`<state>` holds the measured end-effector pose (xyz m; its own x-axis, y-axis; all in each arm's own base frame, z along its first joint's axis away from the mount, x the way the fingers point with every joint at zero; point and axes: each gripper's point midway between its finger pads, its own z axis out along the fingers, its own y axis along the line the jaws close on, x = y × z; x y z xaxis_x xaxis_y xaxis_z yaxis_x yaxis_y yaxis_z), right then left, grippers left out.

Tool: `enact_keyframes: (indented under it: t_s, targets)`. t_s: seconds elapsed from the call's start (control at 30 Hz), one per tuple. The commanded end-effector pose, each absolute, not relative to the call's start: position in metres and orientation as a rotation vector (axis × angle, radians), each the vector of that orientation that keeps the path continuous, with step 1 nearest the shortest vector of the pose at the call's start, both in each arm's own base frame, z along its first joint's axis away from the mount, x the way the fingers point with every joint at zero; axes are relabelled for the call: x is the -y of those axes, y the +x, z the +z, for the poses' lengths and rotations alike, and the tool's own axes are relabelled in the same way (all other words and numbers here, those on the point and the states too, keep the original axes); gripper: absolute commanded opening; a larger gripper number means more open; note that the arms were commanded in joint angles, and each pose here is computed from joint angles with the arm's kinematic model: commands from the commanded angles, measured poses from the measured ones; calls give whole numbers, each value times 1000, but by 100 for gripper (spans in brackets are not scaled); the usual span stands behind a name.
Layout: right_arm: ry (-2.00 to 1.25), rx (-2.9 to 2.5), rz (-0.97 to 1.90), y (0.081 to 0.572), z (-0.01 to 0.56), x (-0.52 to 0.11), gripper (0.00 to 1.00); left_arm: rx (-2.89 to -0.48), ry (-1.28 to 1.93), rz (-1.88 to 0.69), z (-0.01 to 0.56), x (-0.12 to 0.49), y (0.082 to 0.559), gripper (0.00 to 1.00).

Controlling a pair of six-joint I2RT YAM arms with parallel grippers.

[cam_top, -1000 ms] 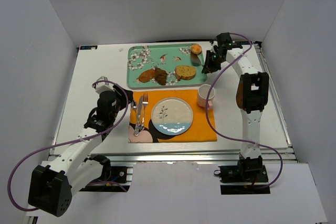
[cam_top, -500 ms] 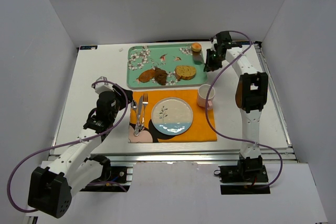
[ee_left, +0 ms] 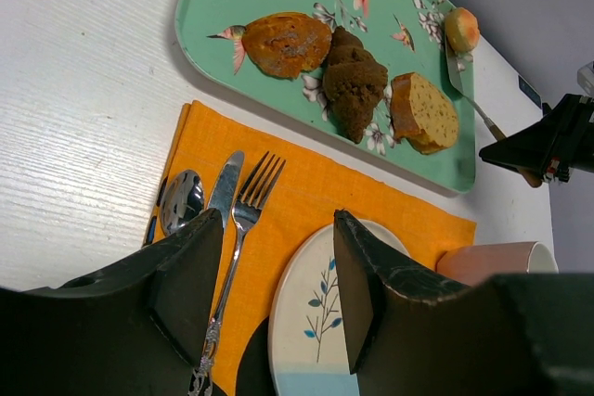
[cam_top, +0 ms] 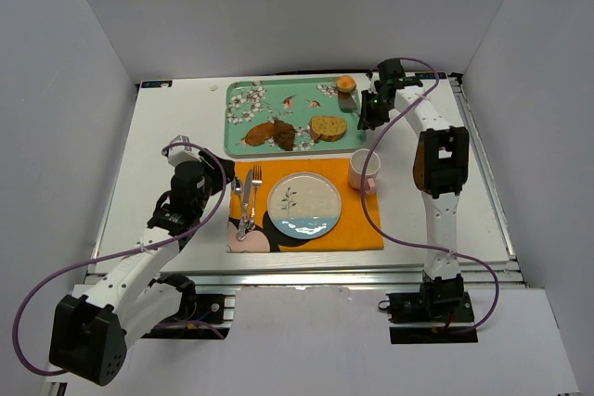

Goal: Place the bread

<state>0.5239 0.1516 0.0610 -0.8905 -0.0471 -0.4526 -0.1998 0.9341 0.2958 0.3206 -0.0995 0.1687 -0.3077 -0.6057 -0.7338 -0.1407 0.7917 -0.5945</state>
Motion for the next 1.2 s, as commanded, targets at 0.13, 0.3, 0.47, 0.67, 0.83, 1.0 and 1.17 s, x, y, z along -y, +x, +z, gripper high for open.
enact_keyframes:
  t_s: [0.13, 0.3, 0.47, 0.67, 0.83, 1.0, 1.17]
  targets:
    - [-186, -2543, 424, 549, 75, -151, 0, -1836, -572, -518, 177, 99, 321, 61]
    - [-188, -2520, 415, 553, 74, -151, 0, -1835, -570, -518, 178, 99, 322, 61]
    - [-208, -2502, 392, 553, 71, -151, 0, -1837, -573, -518, 177, 99, 322, 61]
    - [-234, -2486, 375, 552, 69, -149, 0, -1836, -572, -518, 177, 99, 322, 61]
    - [-260, -2443, 356, 553, 71, -148, 0, -1835, -574, -518, 177, 99, 322, 61]
    - [-289, -2413, 336, 550, 76, -145, 0, -1834, -573, -520, 177, 99, 321, 61]
    - [-311, -2361, 331, 552, 89, -146, 0, -1833, -573, -523, 177, 99, 321, 61]
